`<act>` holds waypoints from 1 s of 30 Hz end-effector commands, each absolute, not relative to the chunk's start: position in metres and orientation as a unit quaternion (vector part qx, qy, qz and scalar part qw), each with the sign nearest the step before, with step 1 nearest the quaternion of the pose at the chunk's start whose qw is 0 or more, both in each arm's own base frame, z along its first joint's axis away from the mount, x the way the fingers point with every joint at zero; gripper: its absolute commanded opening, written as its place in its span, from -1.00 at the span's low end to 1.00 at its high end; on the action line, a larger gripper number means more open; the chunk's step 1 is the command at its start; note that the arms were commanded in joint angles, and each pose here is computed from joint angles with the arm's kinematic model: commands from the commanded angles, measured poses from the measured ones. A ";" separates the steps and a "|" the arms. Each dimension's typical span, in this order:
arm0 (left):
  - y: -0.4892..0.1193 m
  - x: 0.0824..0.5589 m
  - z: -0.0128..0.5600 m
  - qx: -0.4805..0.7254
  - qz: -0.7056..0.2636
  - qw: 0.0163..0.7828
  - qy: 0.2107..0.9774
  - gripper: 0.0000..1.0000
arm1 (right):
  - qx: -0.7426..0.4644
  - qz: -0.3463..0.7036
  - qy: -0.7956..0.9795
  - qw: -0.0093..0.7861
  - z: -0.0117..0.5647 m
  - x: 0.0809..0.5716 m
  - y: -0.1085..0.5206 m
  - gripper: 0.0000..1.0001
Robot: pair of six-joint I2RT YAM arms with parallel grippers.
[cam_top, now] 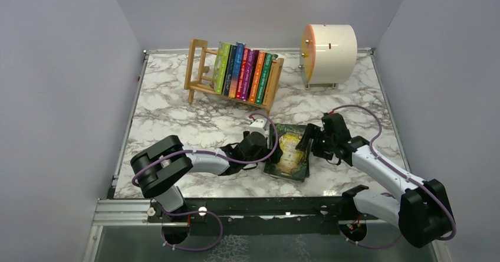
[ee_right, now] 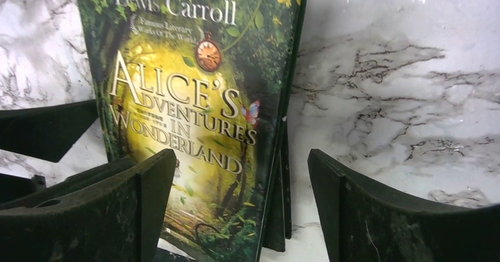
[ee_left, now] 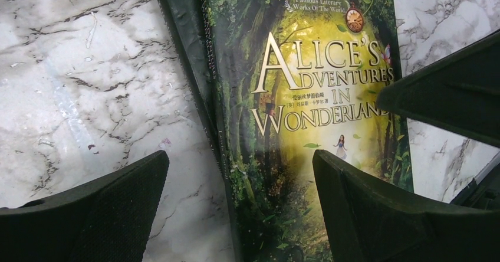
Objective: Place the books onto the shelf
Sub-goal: Pick up the book from the center of the board.
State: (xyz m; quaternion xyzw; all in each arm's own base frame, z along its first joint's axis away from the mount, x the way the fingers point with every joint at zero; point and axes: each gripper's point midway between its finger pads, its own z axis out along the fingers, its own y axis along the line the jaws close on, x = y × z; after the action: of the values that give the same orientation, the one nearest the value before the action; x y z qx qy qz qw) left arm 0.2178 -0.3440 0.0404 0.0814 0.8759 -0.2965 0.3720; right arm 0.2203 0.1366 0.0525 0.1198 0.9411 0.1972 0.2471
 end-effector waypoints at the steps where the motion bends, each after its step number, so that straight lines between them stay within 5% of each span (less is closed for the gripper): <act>1: -0.357 0.214 0.046 0.086 -0.317 0.365 0.871 0.73 | 0.103 0.227 0.936 0.250 0.053 0.219 0.147 0.62; 30: -0.351 0.205 0.044 0.083 -0.326 0.351 0.874 0.73 | 0.017 0.334 0.906 0.260 0.083 0.229 0.199 0.57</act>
State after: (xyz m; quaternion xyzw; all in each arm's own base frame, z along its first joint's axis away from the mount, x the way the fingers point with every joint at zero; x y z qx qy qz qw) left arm 0.2152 -0.3473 0.0457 0.0800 0.8727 -0.3103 0.3682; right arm 0.2183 0.1835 0.0651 0.0429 0.9206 0.3050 0.2401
